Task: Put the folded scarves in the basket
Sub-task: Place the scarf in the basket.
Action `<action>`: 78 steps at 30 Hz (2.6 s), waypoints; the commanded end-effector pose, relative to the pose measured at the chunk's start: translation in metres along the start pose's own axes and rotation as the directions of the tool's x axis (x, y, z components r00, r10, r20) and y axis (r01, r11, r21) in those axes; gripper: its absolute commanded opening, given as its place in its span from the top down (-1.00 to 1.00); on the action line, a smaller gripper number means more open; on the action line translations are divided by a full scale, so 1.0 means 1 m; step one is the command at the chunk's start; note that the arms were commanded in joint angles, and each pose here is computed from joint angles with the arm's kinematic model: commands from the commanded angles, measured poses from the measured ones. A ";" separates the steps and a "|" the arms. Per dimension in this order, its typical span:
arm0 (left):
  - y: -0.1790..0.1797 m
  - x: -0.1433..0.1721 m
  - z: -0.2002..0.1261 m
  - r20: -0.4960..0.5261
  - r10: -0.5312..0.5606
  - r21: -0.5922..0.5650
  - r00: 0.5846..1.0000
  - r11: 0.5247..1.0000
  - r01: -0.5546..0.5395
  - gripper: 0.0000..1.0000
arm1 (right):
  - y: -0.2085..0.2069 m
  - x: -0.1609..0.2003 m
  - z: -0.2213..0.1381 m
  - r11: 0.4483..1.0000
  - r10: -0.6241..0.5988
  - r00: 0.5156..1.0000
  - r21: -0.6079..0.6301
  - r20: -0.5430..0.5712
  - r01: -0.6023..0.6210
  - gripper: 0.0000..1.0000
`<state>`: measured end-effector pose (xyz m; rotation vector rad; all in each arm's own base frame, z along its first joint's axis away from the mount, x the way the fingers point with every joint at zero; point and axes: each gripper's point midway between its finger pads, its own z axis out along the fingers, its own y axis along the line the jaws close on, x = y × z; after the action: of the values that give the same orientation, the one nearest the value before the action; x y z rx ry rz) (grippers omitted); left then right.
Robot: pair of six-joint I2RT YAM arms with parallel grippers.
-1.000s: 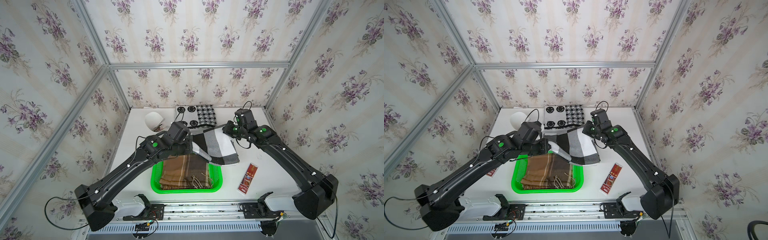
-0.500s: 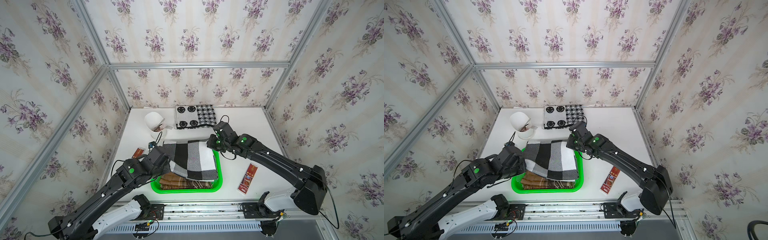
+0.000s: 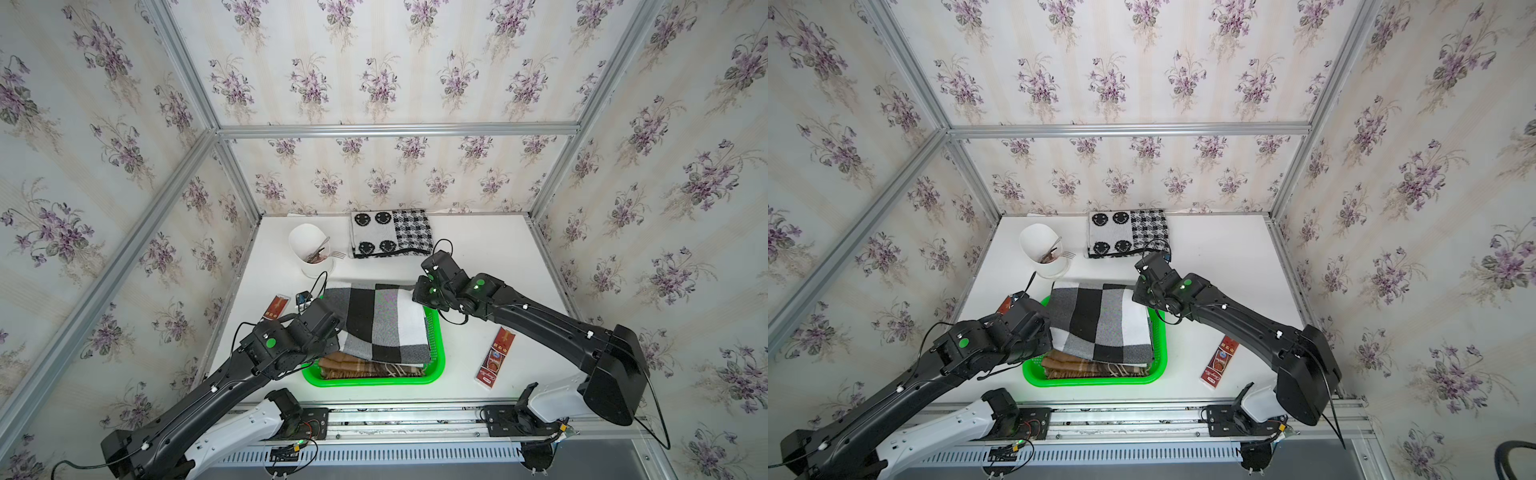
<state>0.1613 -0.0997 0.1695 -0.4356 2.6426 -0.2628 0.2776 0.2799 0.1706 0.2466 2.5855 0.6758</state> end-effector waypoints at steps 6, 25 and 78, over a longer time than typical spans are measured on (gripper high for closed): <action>0.011 0.012 -0.001 -0.030 -0.030 -0.014 0.999 0.999 0.030 1.00 | 0.000 -0.006 -0.001 1.000 -0.003 1.000 0.009 0.029 0.003 1.00; 0.030 0.037 0.017 -0.094 -0.054 -0.069 0.994 0.996 0.048 1.00 | -0.021 0.006 0.030 0.995 -0.031 1.000 0.096 -0.002 0.031 1.00; 0.018 0.002 -0.017 0.030 0.035 -0.110 0.999 0.993 -0.031 -0.09 | -0.034 -0.014 0.014 0.985 -0.054 0.994 0.166 0.098 0.037 0.15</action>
<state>0.1398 -0.0839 0.1688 -0.4723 2.6741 -0.1325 0.2913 0.2591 0.1349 0.2639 2.5787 0.4416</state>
